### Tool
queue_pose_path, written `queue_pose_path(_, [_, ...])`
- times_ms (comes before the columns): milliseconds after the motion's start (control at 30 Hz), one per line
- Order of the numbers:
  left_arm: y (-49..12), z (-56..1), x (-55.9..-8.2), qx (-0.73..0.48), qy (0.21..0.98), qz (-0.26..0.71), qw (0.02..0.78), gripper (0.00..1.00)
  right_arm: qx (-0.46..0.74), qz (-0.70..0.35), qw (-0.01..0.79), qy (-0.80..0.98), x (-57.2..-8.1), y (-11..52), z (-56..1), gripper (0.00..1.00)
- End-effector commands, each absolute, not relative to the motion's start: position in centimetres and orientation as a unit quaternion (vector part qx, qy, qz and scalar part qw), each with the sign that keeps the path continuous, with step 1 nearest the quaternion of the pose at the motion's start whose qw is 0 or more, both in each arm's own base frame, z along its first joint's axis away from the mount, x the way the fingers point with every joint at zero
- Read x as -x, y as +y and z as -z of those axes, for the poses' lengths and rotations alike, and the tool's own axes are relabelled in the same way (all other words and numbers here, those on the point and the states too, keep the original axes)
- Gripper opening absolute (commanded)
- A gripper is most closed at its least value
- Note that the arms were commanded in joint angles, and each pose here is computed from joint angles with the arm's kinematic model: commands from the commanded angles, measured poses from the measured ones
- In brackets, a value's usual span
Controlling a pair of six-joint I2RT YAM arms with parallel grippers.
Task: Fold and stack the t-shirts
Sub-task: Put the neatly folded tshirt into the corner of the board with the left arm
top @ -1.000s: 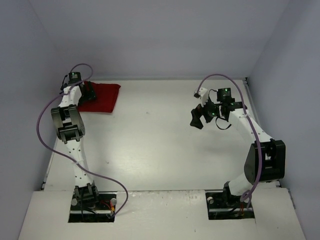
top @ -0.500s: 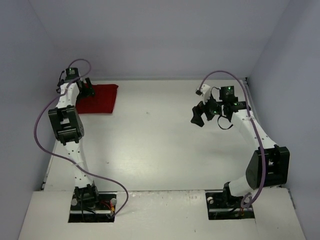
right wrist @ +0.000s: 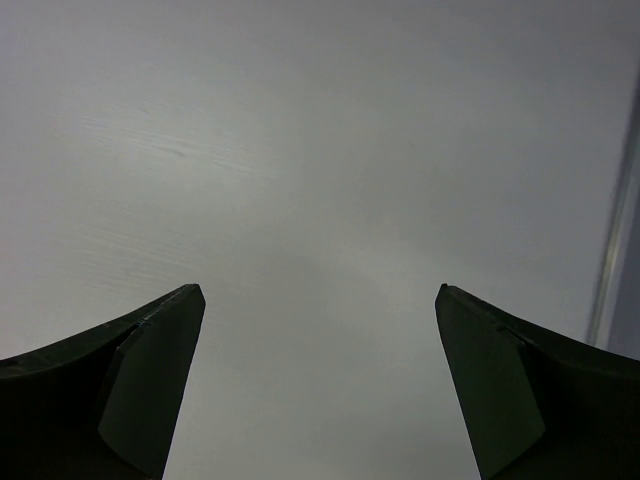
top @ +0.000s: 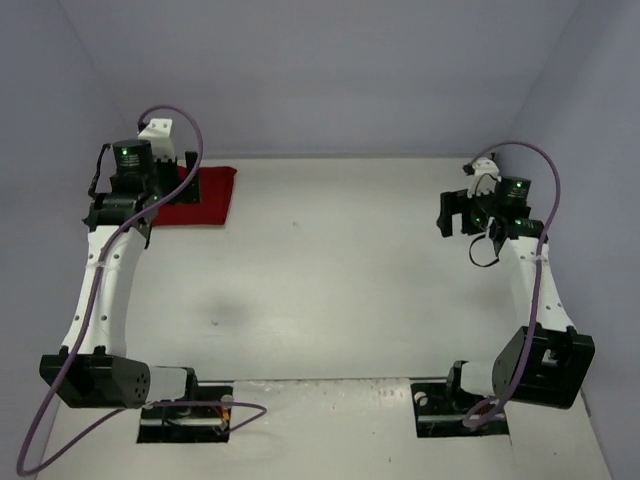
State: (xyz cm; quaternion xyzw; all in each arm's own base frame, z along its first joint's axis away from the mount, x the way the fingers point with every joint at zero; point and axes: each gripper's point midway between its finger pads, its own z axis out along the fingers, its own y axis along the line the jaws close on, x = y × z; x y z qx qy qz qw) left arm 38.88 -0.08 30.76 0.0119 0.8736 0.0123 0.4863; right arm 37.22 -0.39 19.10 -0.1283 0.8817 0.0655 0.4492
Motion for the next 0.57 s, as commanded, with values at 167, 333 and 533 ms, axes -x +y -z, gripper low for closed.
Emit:
queue_pose_path(167, [-0.6, -18.1, -31.0, -0.012, 0.919, -0.022, 0.392, 0.91, 0.044, 0.027, 0.483, 0.874, -31.5, -5.4, -15.5, 1.0])
queue_pose_path(333, [0.2, -18.0, -29.7, -0.02, 0.913, -0.047, 0.406, 0.91, 0.032, 0.025, 0.502, 0.864, -31.6, -5.5, -16.7, 1.0])
queue_pose_path(533, [0.0, -18.2, -29.7, -0.02, 0.91, -0.041, 0.412, 0.91, 0.035, 0.024, 0.517, 0.855, -31.3, -5.3, -17.6, 1.0])
